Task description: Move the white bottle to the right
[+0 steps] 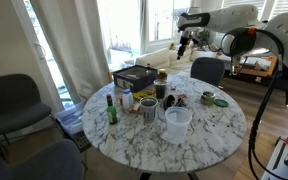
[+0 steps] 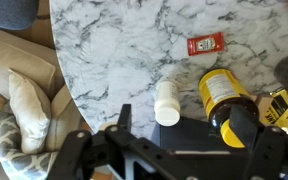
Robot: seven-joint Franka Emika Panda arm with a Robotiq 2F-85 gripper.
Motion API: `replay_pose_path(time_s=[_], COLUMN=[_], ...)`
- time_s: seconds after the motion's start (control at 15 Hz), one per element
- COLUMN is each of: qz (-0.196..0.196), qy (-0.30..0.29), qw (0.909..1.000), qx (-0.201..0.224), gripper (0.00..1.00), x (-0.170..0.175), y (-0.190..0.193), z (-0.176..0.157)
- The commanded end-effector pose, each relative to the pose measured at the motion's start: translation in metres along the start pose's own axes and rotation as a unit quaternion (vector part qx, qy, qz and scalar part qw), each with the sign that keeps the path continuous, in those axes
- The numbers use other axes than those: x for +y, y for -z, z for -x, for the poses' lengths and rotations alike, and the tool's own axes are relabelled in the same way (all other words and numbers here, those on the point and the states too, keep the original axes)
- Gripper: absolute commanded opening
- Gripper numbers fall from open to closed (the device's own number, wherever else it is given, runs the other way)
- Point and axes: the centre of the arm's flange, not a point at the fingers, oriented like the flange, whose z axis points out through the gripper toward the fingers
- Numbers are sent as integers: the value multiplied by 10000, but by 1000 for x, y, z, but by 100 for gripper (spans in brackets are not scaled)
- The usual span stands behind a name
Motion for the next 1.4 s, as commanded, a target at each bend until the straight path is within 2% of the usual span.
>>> replay_pose_path(time_s=[0.0,0.4,0.53,0.8,1.07,1.33], qz=[2,2,125,139,350,335], qy=[4,18,-315,-618,-823,-496], qw=[10000,10000,9992,9975,9952,9965], qx=[3,17,200,328,399,583], gripper=[100,100,100,100,100,100], x=[0,0,10,23,39,56], y=[1,2,-5,-39,-73,-98], z=[0,-1,-14,-41,-44,-53])
